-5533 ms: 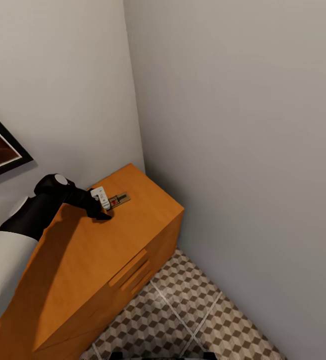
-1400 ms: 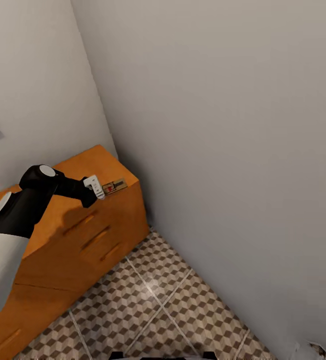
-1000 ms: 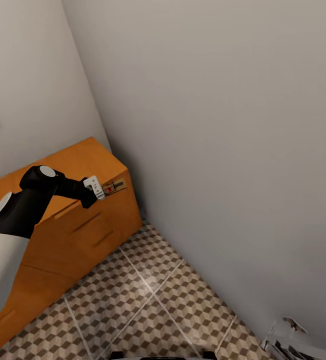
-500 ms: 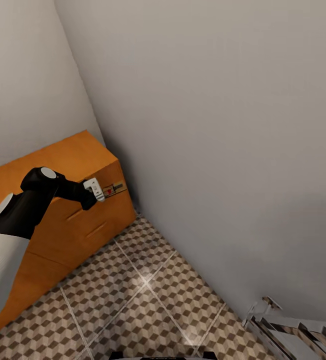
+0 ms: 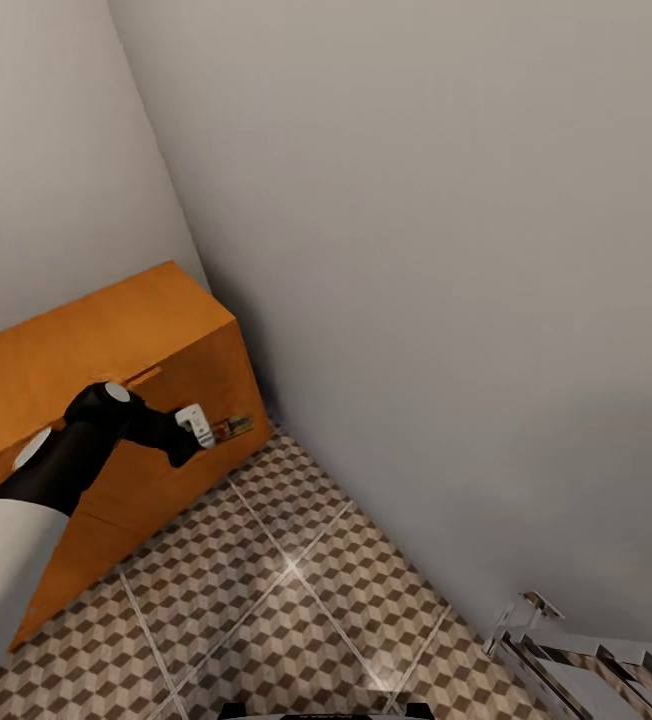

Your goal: Take the four mousetraps from the cabinet in the bathroom and place them on the bathroom floor. Make sure all four end up on the same floor surface, and ensure that at least two of them are either under or directly next to the same bathroom sink.

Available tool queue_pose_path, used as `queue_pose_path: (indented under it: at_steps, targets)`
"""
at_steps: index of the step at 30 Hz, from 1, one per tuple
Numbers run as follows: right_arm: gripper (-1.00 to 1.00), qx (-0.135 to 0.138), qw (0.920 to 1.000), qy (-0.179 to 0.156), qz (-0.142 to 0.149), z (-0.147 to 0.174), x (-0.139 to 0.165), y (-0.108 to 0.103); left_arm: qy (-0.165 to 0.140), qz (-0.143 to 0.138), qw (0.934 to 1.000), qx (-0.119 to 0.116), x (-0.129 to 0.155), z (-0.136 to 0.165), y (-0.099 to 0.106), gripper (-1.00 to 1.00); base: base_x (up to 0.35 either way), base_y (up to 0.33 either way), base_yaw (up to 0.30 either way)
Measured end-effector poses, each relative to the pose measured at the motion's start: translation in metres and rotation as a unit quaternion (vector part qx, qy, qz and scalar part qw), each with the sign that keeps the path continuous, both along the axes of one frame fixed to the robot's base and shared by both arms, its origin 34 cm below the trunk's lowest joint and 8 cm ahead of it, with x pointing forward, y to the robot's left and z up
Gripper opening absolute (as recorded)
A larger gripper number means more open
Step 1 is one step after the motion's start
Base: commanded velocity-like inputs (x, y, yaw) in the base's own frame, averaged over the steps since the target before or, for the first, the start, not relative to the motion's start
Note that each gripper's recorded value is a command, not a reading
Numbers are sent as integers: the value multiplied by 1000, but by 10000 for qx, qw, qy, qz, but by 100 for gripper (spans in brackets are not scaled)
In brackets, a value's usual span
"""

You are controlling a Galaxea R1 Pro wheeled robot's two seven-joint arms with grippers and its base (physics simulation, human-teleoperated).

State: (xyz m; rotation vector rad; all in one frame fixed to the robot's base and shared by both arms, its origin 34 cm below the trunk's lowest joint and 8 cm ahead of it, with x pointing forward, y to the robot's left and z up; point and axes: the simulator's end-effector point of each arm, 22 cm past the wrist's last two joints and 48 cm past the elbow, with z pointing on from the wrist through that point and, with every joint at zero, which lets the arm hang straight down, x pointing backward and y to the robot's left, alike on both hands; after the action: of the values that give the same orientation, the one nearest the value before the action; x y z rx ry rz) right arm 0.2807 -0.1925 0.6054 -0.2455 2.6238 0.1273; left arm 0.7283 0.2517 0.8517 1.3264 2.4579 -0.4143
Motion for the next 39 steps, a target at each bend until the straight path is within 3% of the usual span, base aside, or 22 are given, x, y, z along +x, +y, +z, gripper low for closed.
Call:
queue_pose_path:
  at_steps: [5,11,18,20,24,27,30,32,35,39]
  targets:
    - [100,0,10000,0,0,0,0,0,641,-23,9979,-64,-70,-66,-17,-100,0,0,0]
    - [100,-4,10000,0,1,0,0,-1,995,-313,9943,-222,-147,-146,-45,-100,0,0,0]
    - [100,-1,10000,0,5,0,0,-1,1509,-91,9885,-48,-246,-222,-25,-100,0,0,0]
    - [100,-1,10000,0,5,0,0,-1,1534,112,9881,-43,-270,-237,-20,-100,0,0,0]
    - [100,1,10000,0,6,0,0,-1,1490,867,9849,161,-317,-263,-7,-100,0,0,0]
    - [100,4,10000,0,8,0,0,-1,1330,1322,9819,257,-348,-272,-1,-100,0,0,0]
    - [100,10,10000,1,12,0,0,0,1083,1959,9744,210,-377,-277,3,-100,0,0,0]
    - [100,9,10000,-1,10,0,0,-1,777,2562,9634,87,-396,-274,7,-100,0,0,0]
    - [100,8,10000,-4,10,0,0,-1,250,3140,9491,-68,-410,-265,15,-100,0,0,0]
    - [100,21,10000,-28,9,0,2,1,-292,3834,9231,5,-438,-251,38,-100,0,0,0]
